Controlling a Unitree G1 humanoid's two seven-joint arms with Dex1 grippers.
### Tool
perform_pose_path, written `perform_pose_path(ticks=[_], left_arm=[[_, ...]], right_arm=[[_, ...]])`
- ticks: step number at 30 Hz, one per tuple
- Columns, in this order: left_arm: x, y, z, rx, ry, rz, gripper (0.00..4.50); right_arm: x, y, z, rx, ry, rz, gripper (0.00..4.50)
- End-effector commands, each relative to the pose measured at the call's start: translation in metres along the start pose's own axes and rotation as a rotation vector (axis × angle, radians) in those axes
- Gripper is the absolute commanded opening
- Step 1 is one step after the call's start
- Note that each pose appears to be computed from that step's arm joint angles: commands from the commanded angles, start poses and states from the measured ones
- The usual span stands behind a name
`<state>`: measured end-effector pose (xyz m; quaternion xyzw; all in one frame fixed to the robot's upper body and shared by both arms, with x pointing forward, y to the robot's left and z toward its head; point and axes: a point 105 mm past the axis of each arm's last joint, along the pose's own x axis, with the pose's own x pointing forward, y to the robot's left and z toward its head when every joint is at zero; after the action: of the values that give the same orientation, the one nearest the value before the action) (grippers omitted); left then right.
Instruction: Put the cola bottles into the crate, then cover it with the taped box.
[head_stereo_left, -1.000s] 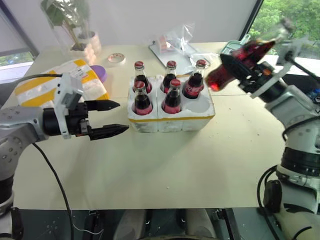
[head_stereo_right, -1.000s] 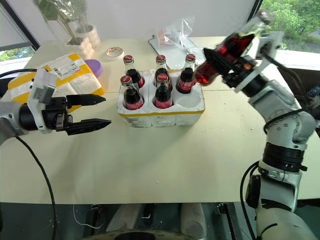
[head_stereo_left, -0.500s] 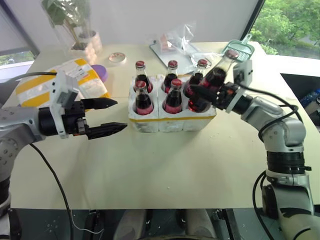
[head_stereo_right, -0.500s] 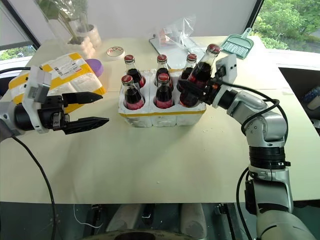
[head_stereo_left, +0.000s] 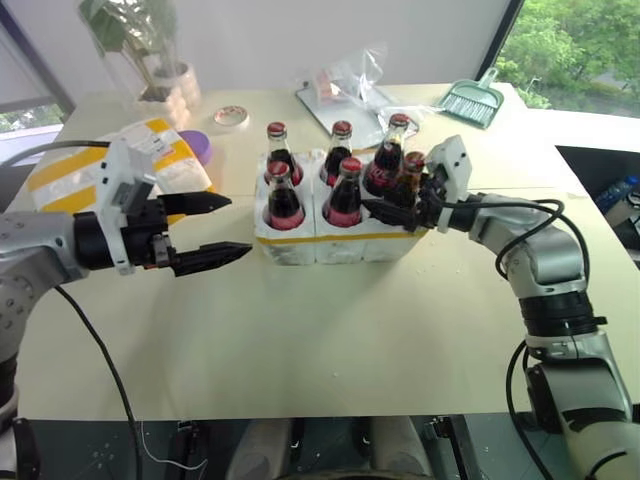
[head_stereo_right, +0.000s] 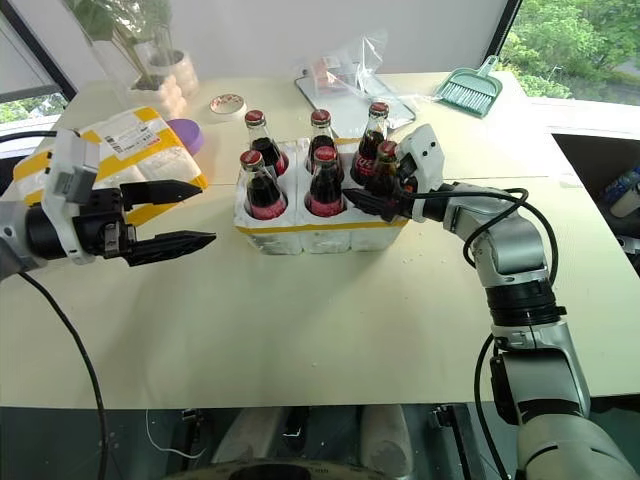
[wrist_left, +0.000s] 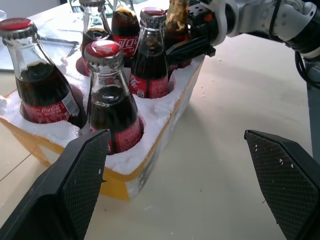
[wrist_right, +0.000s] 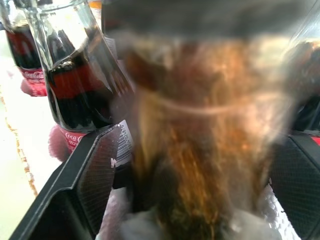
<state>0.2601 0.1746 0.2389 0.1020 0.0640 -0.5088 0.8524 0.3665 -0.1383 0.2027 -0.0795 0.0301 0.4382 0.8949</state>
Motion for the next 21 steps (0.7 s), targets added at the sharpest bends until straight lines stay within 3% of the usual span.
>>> perform_pose_path(ticks=[1, 5, 9, 12, 16, 21], left_arm=[[-0.014, 0.005, 0.002, 0.044, 0.017, 0.075, 4.5], [-0.035, 0.013, -0.007, 0.037, 0.052, 0.176, 4.5], [-0.07, 0.037, -0.024, 0.049, 0.146, 0.389, 4.5], [-0.109, 0.064, -0.048, 0.102, 0.313, 0.638, 4.5], [-0.173, 0.089, -0.082, 0.277, 0.642, 0.94, 4.5], [-0.202, 0.097, -0.11, 0.46, 0.855, 1.003, 4.5]], right_arm=[[-0.037, 0.008, 0.047, -0.024, -0.103, 0.082, 4.47], [-0.076, 0.025, 0.085, -0.012, -0.154, 0.205, 4.47], [-0.102, 0.028, 0.101, -0.019, -0.154, 0.239, 4.47], [-0.115, 0.026, 0.102, 0.027, -0.144, 0.253, 4.47], [-0.113, 0.019, 0.097, -0.024, -0.144, 0.203, 4.47], [-0.101, 0.016, 0.091, -0.009, -0.158, 0.213, 4.47]])
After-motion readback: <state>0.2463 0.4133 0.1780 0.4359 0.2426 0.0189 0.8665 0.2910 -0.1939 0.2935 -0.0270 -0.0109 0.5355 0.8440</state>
